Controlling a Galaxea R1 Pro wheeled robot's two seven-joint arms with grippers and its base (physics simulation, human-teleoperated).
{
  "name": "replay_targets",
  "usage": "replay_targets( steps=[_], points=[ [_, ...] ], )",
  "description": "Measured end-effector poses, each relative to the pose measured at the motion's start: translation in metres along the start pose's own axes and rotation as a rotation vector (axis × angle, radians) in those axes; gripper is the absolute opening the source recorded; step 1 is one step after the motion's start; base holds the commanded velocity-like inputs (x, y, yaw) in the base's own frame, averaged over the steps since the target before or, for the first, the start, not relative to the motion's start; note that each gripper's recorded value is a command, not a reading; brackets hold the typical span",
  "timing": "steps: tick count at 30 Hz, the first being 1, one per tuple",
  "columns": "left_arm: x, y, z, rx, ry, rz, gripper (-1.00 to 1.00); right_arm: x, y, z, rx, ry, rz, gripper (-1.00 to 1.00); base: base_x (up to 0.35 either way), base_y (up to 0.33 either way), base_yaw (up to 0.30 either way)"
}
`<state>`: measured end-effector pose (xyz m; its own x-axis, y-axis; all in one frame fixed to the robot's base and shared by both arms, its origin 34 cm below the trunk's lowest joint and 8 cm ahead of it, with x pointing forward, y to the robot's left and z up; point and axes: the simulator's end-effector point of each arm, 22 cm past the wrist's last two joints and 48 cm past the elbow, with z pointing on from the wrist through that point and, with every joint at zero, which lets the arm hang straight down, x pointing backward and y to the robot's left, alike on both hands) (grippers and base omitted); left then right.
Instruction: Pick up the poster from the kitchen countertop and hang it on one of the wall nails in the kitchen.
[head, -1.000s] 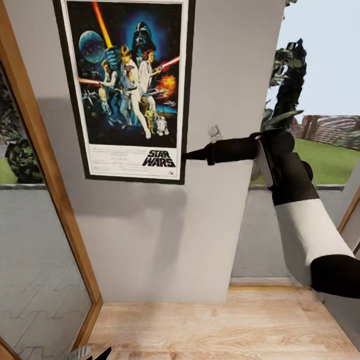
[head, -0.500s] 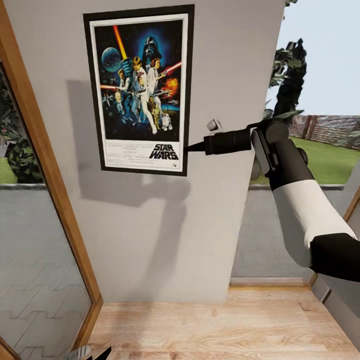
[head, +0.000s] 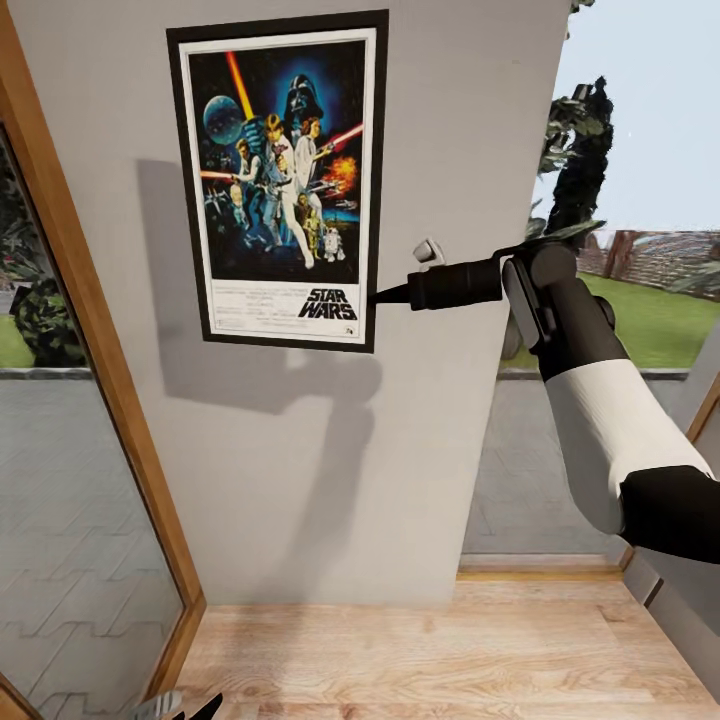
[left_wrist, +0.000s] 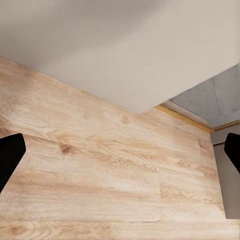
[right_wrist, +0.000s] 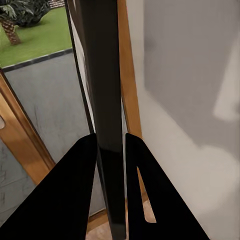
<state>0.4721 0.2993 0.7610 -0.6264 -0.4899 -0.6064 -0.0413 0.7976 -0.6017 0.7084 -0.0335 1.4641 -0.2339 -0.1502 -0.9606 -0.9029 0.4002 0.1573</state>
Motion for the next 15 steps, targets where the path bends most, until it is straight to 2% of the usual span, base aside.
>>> replay_targets(
  steps=[15],
  points=[
    [-0.0001, 0.0000, 0.0000, 0.000, 0.000, 0.000, 1.00, 0.0027, 0.0016, 0.0022, -0.005, 0.011, -0.001, -1.00, 0.000, 0.000, 0.000]
  ],
)
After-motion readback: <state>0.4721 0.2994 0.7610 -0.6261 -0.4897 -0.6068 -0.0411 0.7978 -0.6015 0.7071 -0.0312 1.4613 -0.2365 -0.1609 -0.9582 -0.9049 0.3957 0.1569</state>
